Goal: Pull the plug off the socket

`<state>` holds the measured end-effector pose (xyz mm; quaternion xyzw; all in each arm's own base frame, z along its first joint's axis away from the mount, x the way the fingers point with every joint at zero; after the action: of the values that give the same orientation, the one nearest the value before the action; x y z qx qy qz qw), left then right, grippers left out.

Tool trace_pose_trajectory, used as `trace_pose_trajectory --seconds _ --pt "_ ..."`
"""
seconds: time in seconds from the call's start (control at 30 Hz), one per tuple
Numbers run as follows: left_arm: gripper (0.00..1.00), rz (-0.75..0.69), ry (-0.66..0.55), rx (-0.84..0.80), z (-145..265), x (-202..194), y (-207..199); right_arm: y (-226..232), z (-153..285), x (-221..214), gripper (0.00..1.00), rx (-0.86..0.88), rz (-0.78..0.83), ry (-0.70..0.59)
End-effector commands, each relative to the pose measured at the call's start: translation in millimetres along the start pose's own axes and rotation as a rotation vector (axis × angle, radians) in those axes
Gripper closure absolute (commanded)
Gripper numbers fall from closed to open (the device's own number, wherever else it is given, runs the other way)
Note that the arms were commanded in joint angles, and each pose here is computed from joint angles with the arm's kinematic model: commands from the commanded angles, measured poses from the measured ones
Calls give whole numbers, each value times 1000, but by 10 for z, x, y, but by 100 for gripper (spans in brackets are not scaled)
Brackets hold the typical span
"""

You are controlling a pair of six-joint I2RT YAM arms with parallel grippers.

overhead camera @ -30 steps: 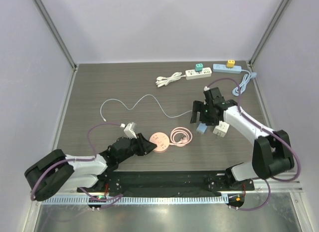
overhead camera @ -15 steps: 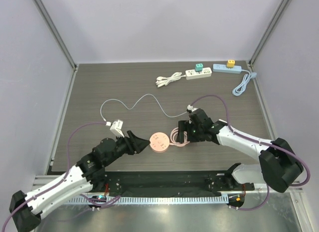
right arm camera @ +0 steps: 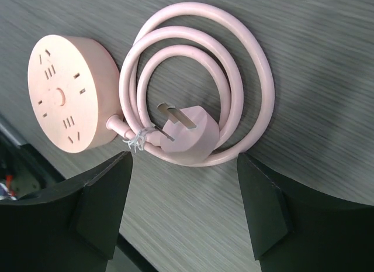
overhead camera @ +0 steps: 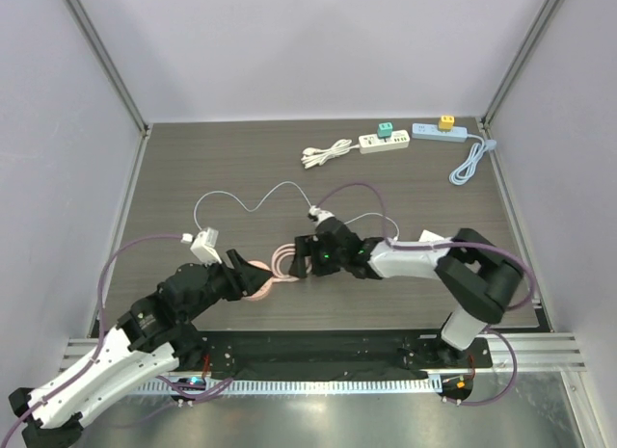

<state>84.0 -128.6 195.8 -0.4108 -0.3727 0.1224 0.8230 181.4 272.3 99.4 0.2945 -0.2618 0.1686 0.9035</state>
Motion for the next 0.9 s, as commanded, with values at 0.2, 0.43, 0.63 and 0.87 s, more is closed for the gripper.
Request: trace_pose_trajectory --seconds 0.2,0.43,0.63,0.87 --pt "37 20 -93 64 348 340 -277 1086 -675 181 18 286 -241 -79" --pt "32 18 -181 93 380 503 -378 1076 -500 464 8 282 -141 -114" --pt "23 -102 -300 142 57 801 -706 561 8 960 2 168 -99 -222" --pt "17 -232 -346 41 -687 1134 -1300 -402 512 1716 0 -34 -126 -368"
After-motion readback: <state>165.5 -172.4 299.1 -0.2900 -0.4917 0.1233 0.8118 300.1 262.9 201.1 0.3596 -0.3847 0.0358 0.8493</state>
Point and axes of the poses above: each gripper's point midway between its finger pads, its own z axis back along the fingers, its own y axis along the line the jaws close on, x = y × z, the point moved 9 cm from there along z, back along the fingers, and after that the axes turned 6 degrees about z, right-handed, at the moved point
